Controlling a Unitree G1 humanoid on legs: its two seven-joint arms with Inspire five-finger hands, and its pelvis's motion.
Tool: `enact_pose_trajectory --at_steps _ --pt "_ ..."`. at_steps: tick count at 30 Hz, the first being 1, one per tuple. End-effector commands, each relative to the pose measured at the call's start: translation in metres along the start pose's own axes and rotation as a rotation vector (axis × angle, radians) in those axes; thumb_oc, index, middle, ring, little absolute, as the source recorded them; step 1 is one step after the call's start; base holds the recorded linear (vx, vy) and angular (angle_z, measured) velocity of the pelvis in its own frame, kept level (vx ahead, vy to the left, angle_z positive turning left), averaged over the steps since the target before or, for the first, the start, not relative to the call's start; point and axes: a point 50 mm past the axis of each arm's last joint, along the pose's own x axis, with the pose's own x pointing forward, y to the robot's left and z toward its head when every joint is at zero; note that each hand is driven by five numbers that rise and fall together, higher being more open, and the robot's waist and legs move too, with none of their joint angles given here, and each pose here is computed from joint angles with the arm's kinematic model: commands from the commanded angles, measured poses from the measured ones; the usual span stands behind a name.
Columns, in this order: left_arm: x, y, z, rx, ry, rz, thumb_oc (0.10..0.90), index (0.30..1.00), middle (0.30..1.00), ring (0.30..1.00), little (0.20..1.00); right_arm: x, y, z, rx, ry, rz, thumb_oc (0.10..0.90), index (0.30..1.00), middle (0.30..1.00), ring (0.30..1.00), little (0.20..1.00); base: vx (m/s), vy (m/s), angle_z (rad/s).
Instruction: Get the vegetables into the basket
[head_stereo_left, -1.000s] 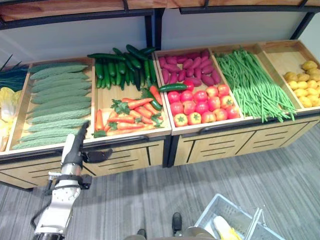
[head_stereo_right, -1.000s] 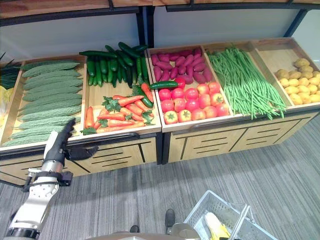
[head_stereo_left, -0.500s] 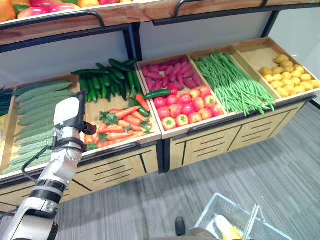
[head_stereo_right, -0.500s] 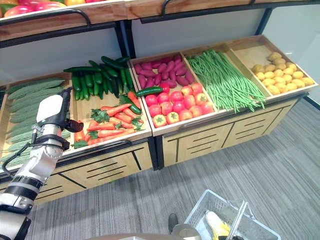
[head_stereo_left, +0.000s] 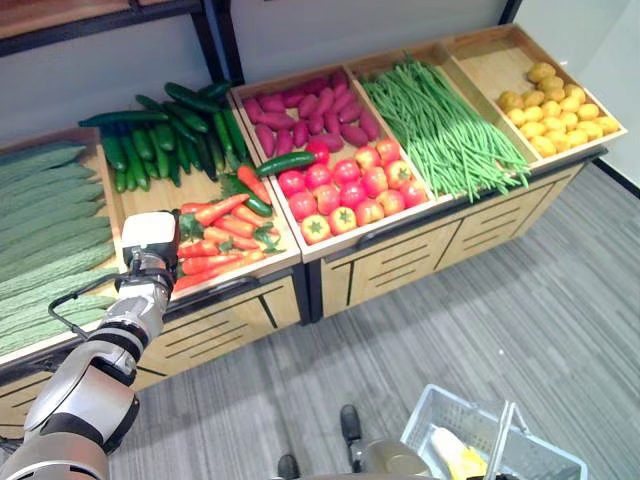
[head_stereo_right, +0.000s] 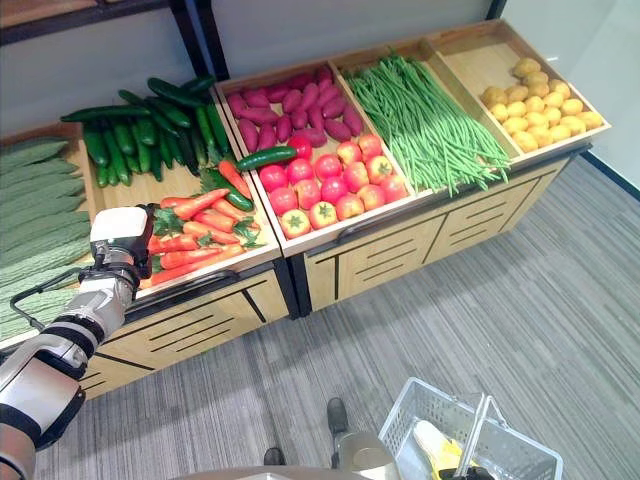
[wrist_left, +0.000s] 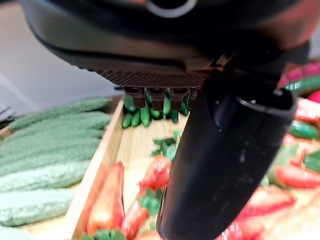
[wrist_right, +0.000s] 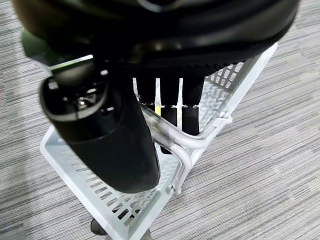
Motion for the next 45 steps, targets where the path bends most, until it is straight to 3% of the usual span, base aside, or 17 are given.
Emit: enact_pose_trajectory --at_steps 1,7,22,39,40,41,42,44,45 --pt "0.024 0.084 -0.006 -0.021 0.052 0.265 0.900 1.000 1.000 1.000 1.000 0.000 -0.007 -0.013 -0.095 0.041 -0.028 0.400 0.300 0.300 0.300 0.300 0.00 0.001 -0.10" --pt "0.026 0.082 -0.010 -0.020 0.084 0.242 0.900 1.000 1.000 1.000 1.000 0.000 -0.003 -0.004 -0.116 0.011 -0.023 0.400 0.300 0.300 0.300 0.300 -0.02 0.006 -0.05" --pt "0.032 0.123 -0.026 0.011 0.137 0.331 0.900 1.000 1.000 1.000 1.000 0.000 0.004 0.029 -0.155 -0.101 -0.020 0.400 0.300 0.300 0.300 0.300 -0.03 0.002 -0.05" --pt "0.028 0.081 -0.016 -0.035 0.121 0.217 0.900 1.000 1.000 1.000 1.000 0.000 0.005 0.029 -0.206 -0.110 -0.025 0.400 0.300 0.300 0.300 0.300 0.00 0.000 0.00" --pt "0.027 0.081 -0.015 -0.041 0.118 0.217 0.800 0.860 0.860 0.860 0.860 0.000 0.005 0.029 -0.209 -0.109 -0.026 0.400 0.300 0.300 0.300 0.300 0.00 0.000 0.00" --pt "0.027 0.079 -0.015 -0.045 0.114 0.212 0.735 0.769 0.769 0.769 0.769 0.000 0.005 0.028 -0.210 -0.109 -0.025 0.400 0.300 0.300 0.300 0.300 0.00 0.000 0.00" --pt "0.027 0.078 -0.015 -0.051 0.116 0.211 0.608 0.591 0.591 0.591 0.591 0.000 0.005 0.028 -0.213 -0.109 -0.026 0.400 0.300 0.300 0.300 0.300 0.00 0.000 0.00" --pt "0.026 0.075 -0.017 -0.052 0.124 0.201 0.400 0.300 0.300 0.300 0.300 0.000 0.004 0.029 -0.219 -0.113 -0.025 0.400 0.300 0.300 0.300 0.300 0.00 0.000 0.00" --pt "0.026 0.074 -0.018 -0.058 0.127 0.198 0.400 0.300 0.300 0.300 0.300 0.000 0.005 0.029 -0.219 -0.114 -0.024 0.400 0.300 0.300 0.300 0.300 0.00 0.000 0.00"
